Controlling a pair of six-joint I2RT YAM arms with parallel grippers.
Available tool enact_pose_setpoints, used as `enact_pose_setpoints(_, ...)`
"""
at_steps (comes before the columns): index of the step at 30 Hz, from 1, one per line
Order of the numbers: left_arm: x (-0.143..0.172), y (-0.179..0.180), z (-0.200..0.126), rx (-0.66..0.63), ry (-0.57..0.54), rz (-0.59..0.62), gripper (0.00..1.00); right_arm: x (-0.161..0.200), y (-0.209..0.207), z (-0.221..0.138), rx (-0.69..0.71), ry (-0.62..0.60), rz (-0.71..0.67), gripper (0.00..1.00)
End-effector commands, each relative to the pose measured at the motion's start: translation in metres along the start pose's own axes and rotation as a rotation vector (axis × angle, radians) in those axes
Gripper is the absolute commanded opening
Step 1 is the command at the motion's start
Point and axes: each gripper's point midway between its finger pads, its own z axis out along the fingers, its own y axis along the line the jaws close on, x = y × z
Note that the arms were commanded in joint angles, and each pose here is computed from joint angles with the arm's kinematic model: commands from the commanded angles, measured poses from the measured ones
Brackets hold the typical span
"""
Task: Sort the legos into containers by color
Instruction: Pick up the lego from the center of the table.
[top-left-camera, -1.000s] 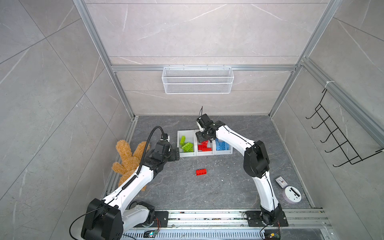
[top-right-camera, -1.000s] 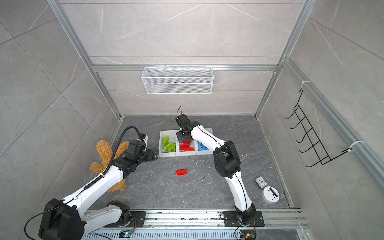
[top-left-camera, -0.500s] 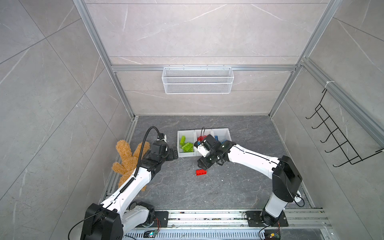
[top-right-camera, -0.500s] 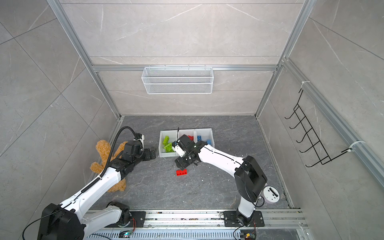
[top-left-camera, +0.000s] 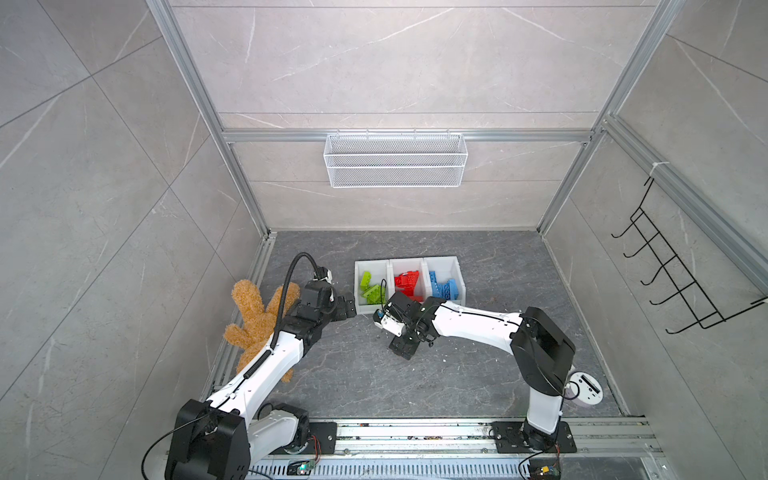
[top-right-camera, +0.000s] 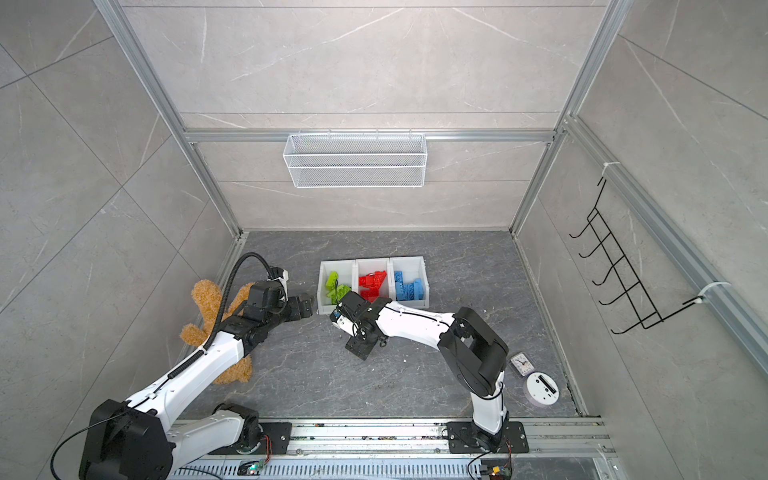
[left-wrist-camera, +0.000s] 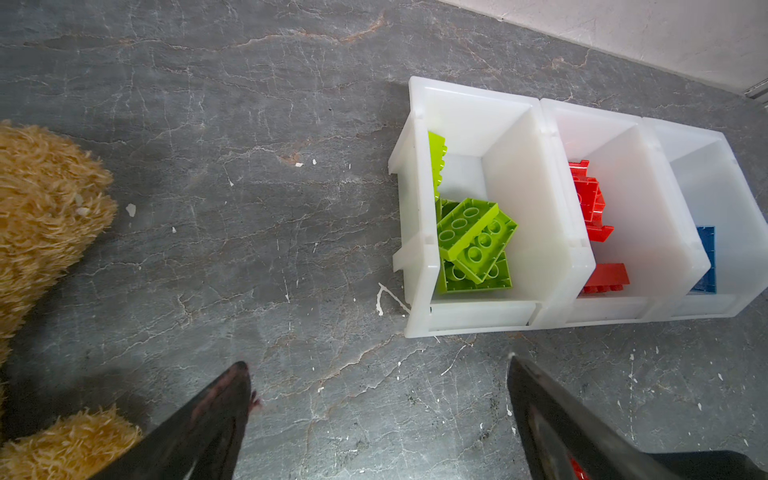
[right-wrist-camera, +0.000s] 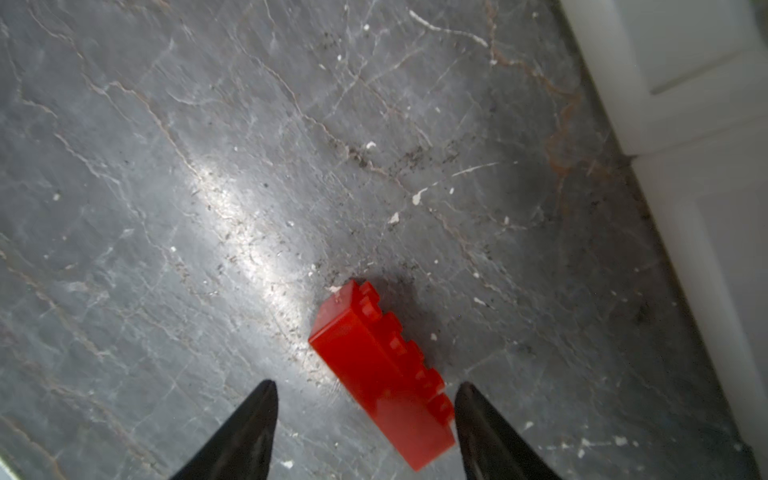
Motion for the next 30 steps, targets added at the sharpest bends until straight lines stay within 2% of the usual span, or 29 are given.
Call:
enact_pose_setpoints(1, -0.010, 0.000, -0.004, 0.003, -0.041, -0.014, 0.98, -0.004, 0.002, 0.006, -0.003, 0.017, -0.049, 0.69)
enact_pose_setpoints(7, -0.012, 0.002, -0.007, 0.000, -0.054, -0.021, 0.98, 0.003, 0.001, 0.017, 0.005, 0.065, -0.046, 0.58)
enact_pose_setpoints(17, -0.013, 0.003, -0.008, -0.007, -0.055, -0.019, 0.98, -0.003, -0.009, -0.006, 0.080, -0.001, 0.050, 0.32)
enact_pose_setpoints(21, -0.011, 0.004, -0.007, -0.014, -0.049, -0.017, 0.99, -0.018, -0.020, -0.040, 0.110, -0.085, 0.112, 0.28)
enact_pose_setpoints(26, -0.010, 0.005, -0.004, -0.019, -0.042, -0.015, 0.99, -0.037, -0.064, -0.098, 0.153, -0.196, 0.273, 0.28)
enact_pose_setpoints(30, -0.010, 0.005, -0.004, -0.020, -0.042, -0.011, 0.99, -0.040, -0.113, -0.103, 0.211, -0.198, 0.395, 0.29)
